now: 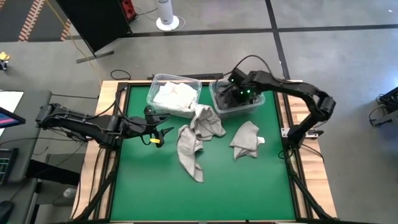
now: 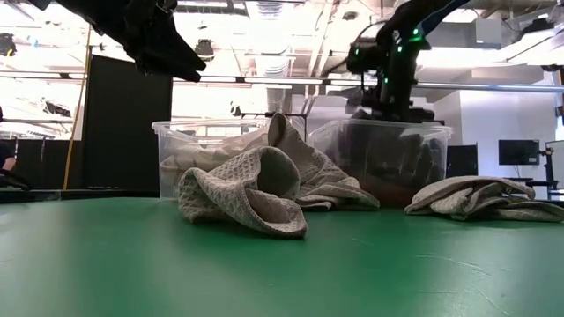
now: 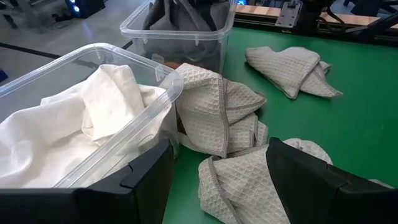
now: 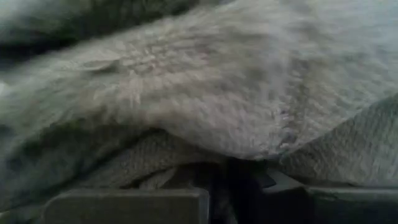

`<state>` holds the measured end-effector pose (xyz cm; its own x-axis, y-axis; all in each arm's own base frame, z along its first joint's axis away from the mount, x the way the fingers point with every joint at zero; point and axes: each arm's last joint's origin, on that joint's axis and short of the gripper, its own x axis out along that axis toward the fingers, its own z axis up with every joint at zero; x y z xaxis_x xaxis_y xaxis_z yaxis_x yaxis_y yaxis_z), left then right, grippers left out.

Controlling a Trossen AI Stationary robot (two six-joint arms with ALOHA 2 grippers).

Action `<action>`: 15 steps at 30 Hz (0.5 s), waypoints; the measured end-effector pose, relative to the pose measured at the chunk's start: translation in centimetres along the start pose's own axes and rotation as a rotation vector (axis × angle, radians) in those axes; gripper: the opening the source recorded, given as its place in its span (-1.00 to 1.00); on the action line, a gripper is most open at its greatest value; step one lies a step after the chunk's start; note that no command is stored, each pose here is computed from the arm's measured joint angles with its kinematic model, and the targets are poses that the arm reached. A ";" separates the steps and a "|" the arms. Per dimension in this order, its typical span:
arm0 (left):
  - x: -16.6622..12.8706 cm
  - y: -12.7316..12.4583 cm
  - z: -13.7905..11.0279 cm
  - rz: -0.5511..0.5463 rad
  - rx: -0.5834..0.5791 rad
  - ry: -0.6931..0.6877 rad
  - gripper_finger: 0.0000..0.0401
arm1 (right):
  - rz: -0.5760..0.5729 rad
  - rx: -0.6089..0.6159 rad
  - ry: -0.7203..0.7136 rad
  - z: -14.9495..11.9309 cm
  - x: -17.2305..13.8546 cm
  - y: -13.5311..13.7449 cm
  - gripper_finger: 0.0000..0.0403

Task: Sort towels by color in basket
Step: Put the black microfiber towel into the right transparent bin

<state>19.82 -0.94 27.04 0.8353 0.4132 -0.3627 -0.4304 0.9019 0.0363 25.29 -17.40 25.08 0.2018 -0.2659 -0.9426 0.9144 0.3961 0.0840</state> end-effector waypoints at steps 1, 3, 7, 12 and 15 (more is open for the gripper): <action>0.0 0.0 0.0 0.000 0.000 0.000 0.23 | 0.012 0.004 -0.019 0.1 -0.6 0.0 -0.70; 0.0 0.0 0.0 0.000 0.000 0.000 0.23 | 0.030 0.013 -0.047 0.3 -1.7 0.0 -0.70; 0.0 0.0 0.0 0.000 0.000 0.000 0.23 | 0.031 0.011 -0.049 0.5 -3.2 -0.1 -0.70; 0.0 0.0 0.0 0.000 0.001 0.001 0.23 | 0.065 0.012 -0.102 1.1 -5.8 0.0 -0.70; 0.0 0.0 -0.1 0.001 0.005 0.007 0.23 | 0.080 -0.013 -0.131 1.5 -7.0 0.2 -0.70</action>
<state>19.79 -0.94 26.96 0.8322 0.4136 -0.3694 -0.4300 0.9019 0.0413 24.56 -16.81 32.15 0.3186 -0.3447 -0.8830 0.8892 0.4314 0.1524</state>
